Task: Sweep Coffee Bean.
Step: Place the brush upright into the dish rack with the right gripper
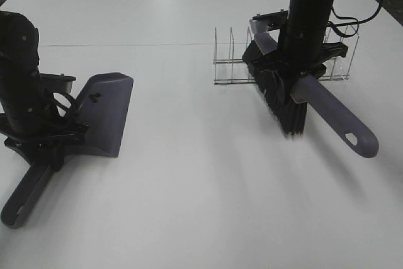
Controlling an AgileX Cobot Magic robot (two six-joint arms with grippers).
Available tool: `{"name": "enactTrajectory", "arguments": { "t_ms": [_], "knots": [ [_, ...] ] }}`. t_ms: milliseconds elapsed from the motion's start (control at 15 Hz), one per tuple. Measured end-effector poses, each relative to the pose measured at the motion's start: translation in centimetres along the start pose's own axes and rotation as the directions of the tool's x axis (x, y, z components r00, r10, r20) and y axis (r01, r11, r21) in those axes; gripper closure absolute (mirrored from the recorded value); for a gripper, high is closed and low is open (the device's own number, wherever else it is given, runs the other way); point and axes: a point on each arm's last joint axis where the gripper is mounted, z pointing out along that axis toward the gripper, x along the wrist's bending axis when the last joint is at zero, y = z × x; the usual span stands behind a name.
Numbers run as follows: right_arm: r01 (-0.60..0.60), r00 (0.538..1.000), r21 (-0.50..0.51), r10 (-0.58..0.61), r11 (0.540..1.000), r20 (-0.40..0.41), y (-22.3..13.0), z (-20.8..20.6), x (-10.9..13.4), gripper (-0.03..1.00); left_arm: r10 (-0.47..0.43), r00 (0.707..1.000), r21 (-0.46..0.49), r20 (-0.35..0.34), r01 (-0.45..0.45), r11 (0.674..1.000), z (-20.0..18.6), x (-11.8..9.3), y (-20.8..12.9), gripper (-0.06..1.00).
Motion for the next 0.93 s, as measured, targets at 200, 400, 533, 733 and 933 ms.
{"name": "enactTrajectory", "arguments": {
  "t_ms": [200, 400, 533, 733, 933],
  "knots": [
    [-0.009, 1.000, -0.001, 0.009, 1.000, -0.002, 1.0, 1.0, -0.2, 0.69, -0.004, 1.000, 0.028, -0.002, 0.004, 1.000, 0.0, 0.0, -0.2, 0.61],
    [-0.061, 0.997, 0.020, 0.062, 0.998, -0.048, 1.1, 1.9, -2.0, 0.68, -0.004, 1.000, 0.032, -0.003, 0.004, 0.999, 0.1, 0.0, -0.3, 0.61],
    [-0.071, 0.995, 0.021, 0.073, 0.997, -0.069, 1.1, 1.9, -1.9, 0.68, -0.004, 1.000, 0.032, -0.003, 0.004, 0.999, 0.1, 0.0, -0.3, 0.61],
    [-0.083, 0.992, 0.021, 0.084, 0.996, -0.098, 1.2, 1.9, -1.7, 0.68, -0.012, 1.000, 0.033, -0.003, 0.012, 0.999, 0.1, 0.0, -0.3, 0.61],
    [-0.107, 0.987, -0.015, 0.105, 0.994, -0.122, 2.4, 1.6, -1.7, 0.68, -0.016, 1.000, 0.034, -0.003, 0.016, 0.999, 0.1, 0.0, -0.3, 0.61]
  ]
}}
